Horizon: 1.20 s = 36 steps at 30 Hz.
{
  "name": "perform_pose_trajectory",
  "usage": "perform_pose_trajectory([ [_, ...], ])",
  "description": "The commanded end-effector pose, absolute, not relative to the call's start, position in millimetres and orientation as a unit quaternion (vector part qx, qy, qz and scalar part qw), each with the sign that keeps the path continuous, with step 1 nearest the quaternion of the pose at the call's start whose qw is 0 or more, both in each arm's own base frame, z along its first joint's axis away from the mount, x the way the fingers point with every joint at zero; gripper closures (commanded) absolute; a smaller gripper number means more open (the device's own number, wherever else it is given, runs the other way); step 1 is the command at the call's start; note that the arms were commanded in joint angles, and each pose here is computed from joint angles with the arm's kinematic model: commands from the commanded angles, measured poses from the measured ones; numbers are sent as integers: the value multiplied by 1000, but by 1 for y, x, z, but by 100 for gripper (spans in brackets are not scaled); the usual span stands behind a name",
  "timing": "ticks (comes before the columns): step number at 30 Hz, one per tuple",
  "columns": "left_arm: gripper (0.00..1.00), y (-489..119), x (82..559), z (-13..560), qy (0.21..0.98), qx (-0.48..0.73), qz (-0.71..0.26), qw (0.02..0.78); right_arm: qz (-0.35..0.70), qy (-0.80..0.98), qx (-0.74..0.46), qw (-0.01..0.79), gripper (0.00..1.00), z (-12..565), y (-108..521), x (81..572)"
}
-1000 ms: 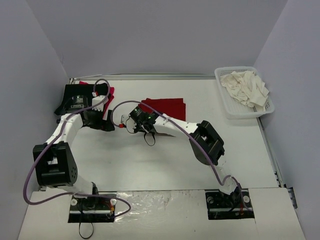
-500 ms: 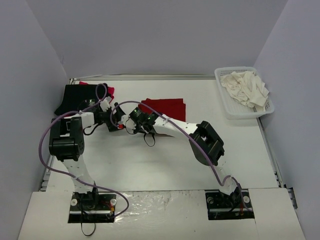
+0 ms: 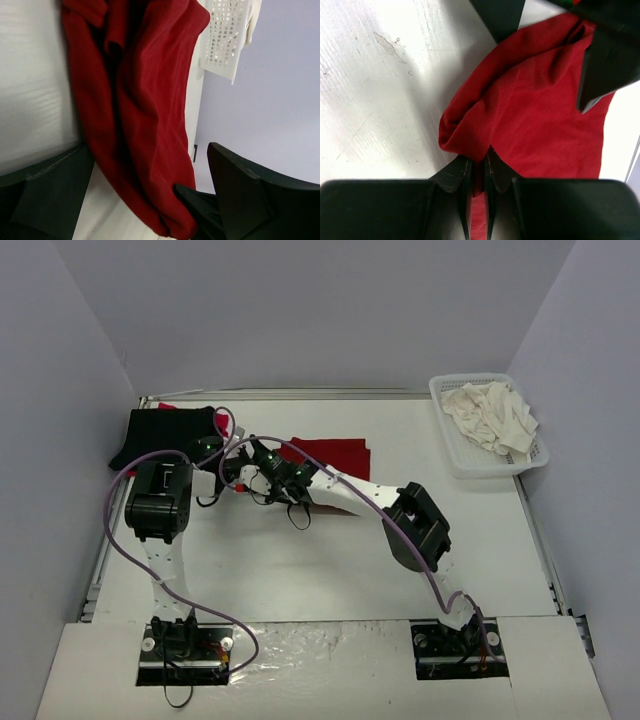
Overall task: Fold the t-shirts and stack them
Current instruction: Put the neatly folded tshirt into the corner of the board with the left arm
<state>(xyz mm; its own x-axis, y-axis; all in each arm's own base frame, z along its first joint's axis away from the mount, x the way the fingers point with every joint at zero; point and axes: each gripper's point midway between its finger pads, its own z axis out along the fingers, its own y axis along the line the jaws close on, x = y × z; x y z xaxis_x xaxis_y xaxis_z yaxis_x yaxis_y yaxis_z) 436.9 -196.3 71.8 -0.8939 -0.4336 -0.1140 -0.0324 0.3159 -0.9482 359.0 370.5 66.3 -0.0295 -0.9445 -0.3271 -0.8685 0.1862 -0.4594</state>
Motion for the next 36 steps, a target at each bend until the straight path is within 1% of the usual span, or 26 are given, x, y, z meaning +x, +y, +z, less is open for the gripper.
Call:
perform_pose_trajectory([
  [1, 6, -207, 440, 66, 786, -155, -572, 174, -60, 709, -618, 335, 100, 123, 375, 358],
  [10, 6, -235, 430, 60, 793, -127, -578, 142, -62, 709, -619, 332, 100, 122, 375, 360],
  [16, 6, -251, 430, 75, 784, -90, -596, 147, -66, 709, -623, 324, 100, 115, 374, 359],
  [20, 5, -257, 428, 71, 785, -84, -600, 133, -65, 710, -624, 319, 100, 111, 375, 359],
  [21, 15, -258, 427, 65, 785, -86, -602, 121, -64, 709, -626, 317, 100, 109, 376, 358],
  [22, 32, -258, 430, 67, 780, -90, -608, 121, -66, 708, -628, 316, 100, 109, 376, 357],
  [23, 32, -259, 430, 66, 778, -92, -611, 119, -66, 707, -629, 316, 100, 108, 377, 357],
  [24, 51, -259, 430, 61, 777, -98, -612, 113, -65, 707, -631, 314, 100, 108, 377, 355],
  [25, 58, -259, 432, 61, 774, -98, -614, 117, -65, 706, -632, 313, 100, 107, 377, 354],
  [26, 67, -260, 433, 61, 773, -100, -616, 115, -65, 705, -634, 312, 100, 106, 378, 353],
  [27, 91, -260, 434, 59, 773, -101, -615, 113, -65, 704, -634, 312, 100, 106, 377, 352],
  [28, 97, -259, 434, 57, 773, -104, -615, 112, -66, 703, -637, 310, 100, 105, 378, 350],
  [32, 97, -259, 436, 61, 770, -102, -619, 111, -65, 698, -648, 298, 100, 99, 378, 341],
  [33, 98, -258, 438, 64, 769, -98, -621, 115, -54, 693, -660, 286, 89, 95, 379, 333],
  [34, 98, -257, 440, 65, 770, -99, -620, 115, -46, 685, -673, 275, 66, 94, 382, 325],
  [35, 98, -257, 440, 67, 769, -93, -622, 116, -38, 682, -693, 231, 28, 88, 372, 308],
  [36, 98, -255, 445, 72, 767, -89, -624, 121, 7, 672, -710, 210, 14, 87, 377, 289],
])
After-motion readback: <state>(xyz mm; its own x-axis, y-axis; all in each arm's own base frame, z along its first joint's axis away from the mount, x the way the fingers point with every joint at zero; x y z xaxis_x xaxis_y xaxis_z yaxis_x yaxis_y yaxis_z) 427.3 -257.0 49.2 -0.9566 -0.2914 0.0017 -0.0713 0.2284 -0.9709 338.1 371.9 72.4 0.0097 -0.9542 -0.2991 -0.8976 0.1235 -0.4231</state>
